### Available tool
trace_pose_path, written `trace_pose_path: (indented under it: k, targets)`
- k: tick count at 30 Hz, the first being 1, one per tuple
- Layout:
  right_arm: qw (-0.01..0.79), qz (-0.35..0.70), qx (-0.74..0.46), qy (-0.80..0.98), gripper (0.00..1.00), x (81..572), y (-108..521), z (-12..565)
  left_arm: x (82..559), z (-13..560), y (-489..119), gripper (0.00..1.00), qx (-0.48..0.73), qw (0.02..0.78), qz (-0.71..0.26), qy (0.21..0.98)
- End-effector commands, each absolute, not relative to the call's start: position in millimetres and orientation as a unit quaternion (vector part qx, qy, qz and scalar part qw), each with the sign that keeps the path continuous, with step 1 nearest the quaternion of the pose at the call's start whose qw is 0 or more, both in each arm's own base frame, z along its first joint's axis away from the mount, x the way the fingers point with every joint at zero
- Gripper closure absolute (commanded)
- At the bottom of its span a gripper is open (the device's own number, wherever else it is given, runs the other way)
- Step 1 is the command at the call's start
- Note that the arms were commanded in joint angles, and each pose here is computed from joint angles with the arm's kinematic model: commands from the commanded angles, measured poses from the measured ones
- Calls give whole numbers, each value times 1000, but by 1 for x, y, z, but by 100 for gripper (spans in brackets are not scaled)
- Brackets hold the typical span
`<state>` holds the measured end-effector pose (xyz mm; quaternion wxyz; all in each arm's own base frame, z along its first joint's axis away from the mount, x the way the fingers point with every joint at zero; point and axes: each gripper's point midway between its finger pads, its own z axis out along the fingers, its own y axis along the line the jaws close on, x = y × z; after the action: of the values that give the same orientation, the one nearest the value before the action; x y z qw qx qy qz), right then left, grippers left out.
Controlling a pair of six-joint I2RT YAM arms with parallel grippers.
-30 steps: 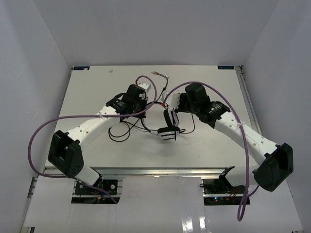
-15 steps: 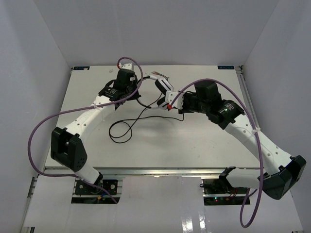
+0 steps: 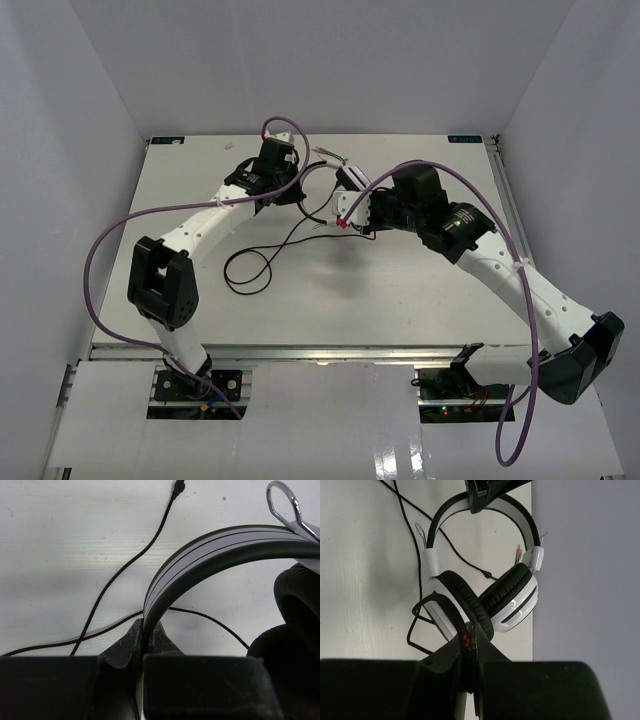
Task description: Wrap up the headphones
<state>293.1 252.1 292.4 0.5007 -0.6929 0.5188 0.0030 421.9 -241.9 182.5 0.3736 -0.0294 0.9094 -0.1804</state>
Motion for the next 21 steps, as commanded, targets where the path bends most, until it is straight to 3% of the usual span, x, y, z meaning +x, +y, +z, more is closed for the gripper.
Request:
trace_pose_path:
  k: [1,4,8,16,21]
  targets:
    - [474,30,-739,478,92,268,258,274,442,243,-254,100,-46,431,-221,873]
    - [453,68,-757,466,92,246,263,259,450,248,-254,100,-67,437,-220,870]
    - [461,57,-743,481,92,252,266,258,456,251,-266,100,-76,428,-243,868]
    - [532,-111,-636,547,91,320,233,301,445,220,-260,100,-24,412,-210,886]
    - [534,-166,-613,558,89,338,215,306,432,200,-246,100,10,405,-178,897]
